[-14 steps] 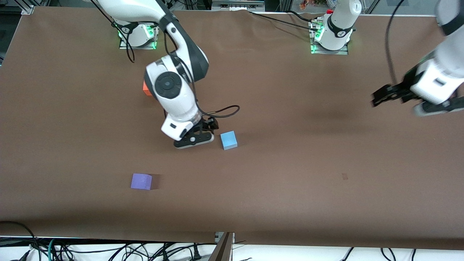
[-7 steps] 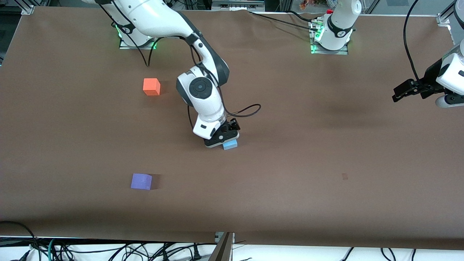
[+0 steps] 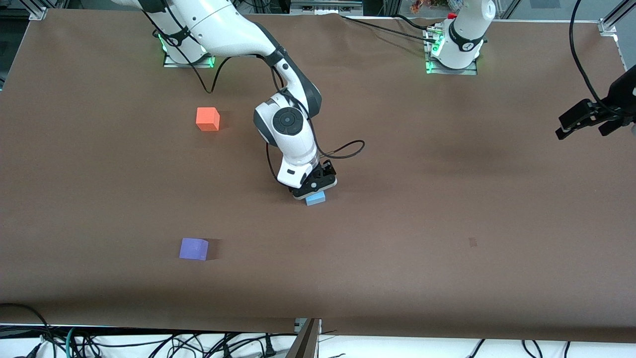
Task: Place blue block between orange and purple blocks
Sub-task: 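Carry the blue cube with the right gripper toward the orange cube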
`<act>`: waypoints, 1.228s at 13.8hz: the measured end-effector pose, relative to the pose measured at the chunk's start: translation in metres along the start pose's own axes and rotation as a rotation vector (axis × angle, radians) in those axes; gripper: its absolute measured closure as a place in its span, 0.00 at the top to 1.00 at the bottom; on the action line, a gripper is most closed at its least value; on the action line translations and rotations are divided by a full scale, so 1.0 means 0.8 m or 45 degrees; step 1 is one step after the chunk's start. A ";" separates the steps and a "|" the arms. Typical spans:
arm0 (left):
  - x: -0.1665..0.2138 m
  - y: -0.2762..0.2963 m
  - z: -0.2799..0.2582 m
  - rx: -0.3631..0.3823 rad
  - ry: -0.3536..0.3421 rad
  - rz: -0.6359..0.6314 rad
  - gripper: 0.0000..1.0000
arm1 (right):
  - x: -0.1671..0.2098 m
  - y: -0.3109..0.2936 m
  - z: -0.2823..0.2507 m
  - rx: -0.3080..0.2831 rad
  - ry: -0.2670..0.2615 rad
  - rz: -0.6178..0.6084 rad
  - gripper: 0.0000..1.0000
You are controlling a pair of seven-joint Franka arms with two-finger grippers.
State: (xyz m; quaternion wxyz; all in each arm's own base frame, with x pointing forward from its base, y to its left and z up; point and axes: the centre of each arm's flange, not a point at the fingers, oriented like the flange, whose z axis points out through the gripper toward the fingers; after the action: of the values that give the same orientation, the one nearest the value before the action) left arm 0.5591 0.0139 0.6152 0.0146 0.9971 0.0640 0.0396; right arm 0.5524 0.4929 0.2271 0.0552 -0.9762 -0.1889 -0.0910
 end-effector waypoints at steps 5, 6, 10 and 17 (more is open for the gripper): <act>0.002 0.019 0.010 -0.004 -0.028 0.037 1.00 | -0.014 -0.011 0.029 -0.018 -0.008 -0.046 1.00; 0.001 0.028 0.008 -0.005 -0.030 0.053 1.00 | -0.015 -0.011 0.033 -0.021 -0.009 -0.049 1.00; -0.011 0.076 -0.003 0.043 -0.006 0.156 1.00 | -0.011 -0.006 0.032 -0.029 0.001 -0.047 0.75; -0.004 0.020 0.002 0.051 -0.029 0.071 1.00 | 0.041 0.127 -0.042 -0.146 -0.047 0.133 0.59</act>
State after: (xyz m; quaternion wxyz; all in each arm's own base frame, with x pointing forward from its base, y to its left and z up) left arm 0.5581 -0.0021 0.6136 -0.0056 0.9989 0.0369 0.0275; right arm 0.6160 0.4060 0.2587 0.0003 -0.9878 -0.1332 -0.0806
